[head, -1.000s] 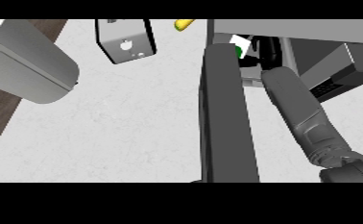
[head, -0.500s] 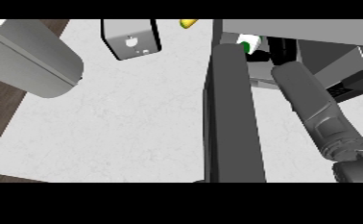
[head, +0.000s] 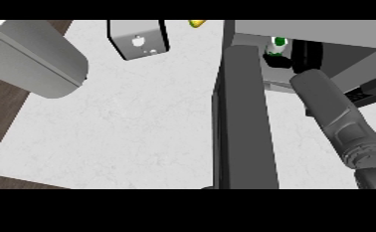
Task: Pick up the milk, place it into the microwave and close the microwave
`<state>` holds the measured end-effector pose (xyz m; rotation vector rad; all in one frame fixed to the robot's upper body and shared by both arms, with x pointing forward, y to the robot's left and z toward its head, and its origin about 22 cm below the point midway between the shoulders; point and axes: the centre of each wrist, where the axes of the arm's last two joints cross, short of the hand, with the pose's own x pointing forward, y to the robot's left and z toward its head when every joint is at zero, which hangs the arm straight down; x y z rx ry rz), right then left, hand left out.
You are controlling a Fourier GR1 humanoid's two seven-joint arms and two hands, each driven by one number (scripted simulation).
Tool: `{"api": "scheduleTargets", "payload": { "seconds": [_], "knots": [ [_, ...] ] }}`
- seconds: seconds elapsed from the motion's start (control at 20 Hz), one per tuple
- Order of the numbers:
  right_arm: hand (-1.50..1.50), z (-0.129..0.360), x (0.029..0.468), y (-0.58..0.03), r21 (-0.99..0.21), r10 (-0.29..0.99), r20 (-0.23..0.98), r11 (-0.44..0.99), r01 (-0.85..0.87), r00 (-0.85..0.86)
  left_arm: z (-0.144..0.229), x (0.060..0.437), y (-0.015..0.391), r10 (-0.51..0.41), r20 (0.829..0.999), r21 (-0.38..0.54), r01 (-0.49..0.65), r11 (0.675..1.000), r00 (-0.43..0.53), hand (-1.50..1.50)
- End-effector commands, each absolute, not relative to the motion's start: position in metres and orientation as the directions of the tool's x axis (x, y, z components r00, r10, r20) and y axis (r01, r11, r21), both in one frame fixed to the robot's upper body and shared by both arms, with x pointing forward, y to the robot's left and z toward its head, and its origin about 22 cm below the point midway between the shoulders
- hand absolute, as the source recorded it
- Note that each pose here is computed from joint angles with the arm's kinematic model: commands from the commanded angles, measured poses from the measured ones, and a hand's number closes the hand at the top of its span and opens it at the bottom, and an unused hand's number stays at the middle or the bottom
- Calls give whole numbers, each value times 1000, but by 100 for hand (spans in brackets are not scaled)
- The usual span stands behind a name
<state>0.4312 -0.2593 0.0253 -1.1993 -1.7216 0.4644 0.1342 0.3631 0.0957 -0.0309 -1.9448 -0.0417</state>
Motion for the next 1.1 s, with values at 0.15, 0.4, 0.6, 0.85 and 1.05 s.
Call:
{"api": "scheduleTargets", "payload": {
  "seconds": [0.15,0.4,0.6,0.85,1.05],
  "knots": [
    [-150,31,436,-245,-738,867,466,491,463,-176,95,146,361,-8,934,37,74,997,-358,-150],
    [-150,35,438,-246,-715,820,512,573,400,-257,96,151,363,-14,942,62,133,989,-336,-150],
    [-150,37,440,-237,-666,747,594,665,337,-300,88,155,353,17,941,48,181,982,-339,-150],
    [-150,32,438,-230,-575,634,690,773,269,-348,82,170,338,62,942,30,270,962,-329,-150],
    [-150,16,430,-227,-463,502,789,865,195,-353,85,175,329,66,940,37,293,955,-335,-150]
  ]
}}
